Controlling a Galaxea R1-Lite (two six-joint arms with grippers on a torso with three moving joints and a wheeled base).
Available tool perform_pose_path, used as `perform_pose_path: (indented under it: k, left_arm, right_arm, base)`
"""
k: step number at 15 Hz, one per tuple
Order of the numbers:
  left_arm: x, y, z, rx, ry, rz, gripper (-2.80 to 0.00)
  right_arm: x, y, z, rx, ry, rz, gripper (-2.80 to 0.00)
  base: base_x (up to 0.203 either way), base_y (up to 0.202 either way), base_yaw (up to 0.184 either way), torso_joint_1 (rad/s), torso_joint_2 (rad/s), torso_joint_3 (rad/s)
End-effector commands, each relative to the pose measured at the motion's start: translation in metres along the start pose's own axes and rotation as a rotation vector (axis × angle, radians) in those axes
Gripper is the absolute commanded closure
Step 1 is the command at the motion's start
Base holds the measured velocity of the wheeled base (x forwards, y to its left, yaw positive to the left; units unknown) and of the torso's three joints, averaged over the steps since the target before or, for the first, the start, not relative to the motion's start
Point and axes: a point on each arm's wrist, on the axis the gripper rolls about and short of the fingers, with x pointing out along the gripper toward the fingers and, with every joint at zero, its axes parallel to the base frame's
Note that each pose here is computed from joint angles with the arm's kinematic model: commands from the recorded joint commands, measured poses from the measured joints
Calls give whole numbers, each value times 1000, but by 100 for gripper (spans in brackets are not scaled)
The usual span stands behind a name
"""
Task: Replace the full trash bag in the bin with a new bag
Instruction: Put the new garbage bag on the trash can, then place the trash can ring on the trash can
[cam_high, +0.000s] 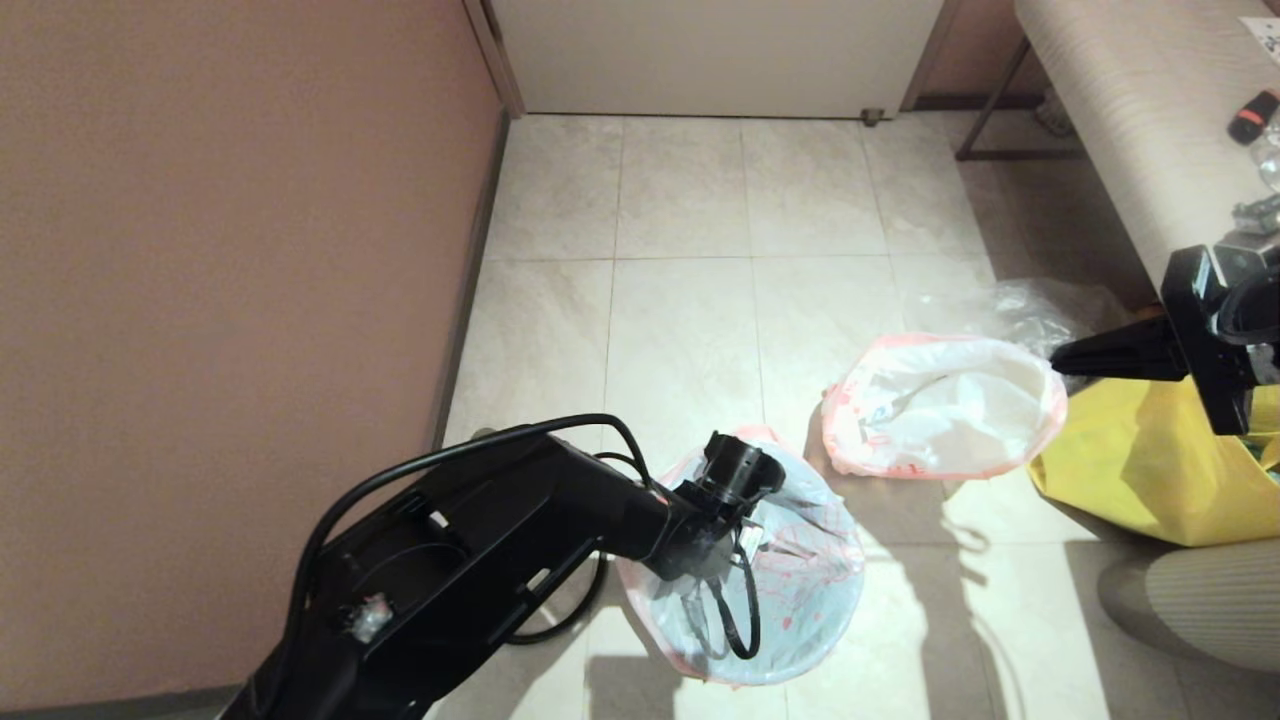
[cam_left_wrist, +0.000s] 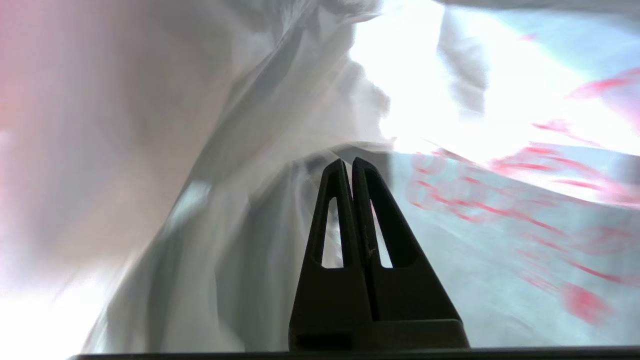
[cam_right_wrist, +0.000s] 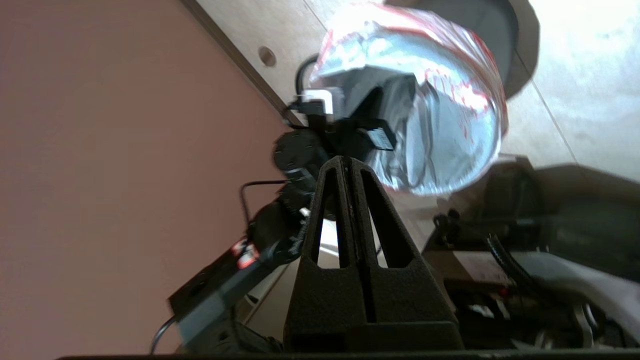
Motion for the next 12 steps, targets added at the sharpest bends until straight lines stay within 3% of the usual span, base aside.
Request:
perform_pose_path:
  k: [1, 6, 8, 9, 12]
  left_arm:
    - [-38, 4, 19, -62, -52, -17, 0]
    - [-155, 26, 41, -206, -122, -78, 0]
    - [-200, 40, 34, -255, -75, -73, 0]
    - [-211, 47, 22, -263, -12, -40, 0]
    - [-217, 65, -8, -329, 97, 82, 0]
  right_arm:
    - [-4, 0, -5, 12, 16, -10, 0]
    - [-27, -3, -33, 32, 67, -55, 0]
    - [-38, -4, -60, -45, 105, -72, 0]
    - [-47, -5, -73, -90, 120, -87, 0]
    - [-89, -12, -107, -206, 76, -134, 0]
  base:
    - [0, 0, 0, 0, 0, 0]
    - [0, 0, 0, 0, 0, 0]
    - [0, 0, 0, 0, 0, 0]
    - [0, 0, 0, 0, 0, 0]
    - [0, 0, 0, 0, 0, 0]
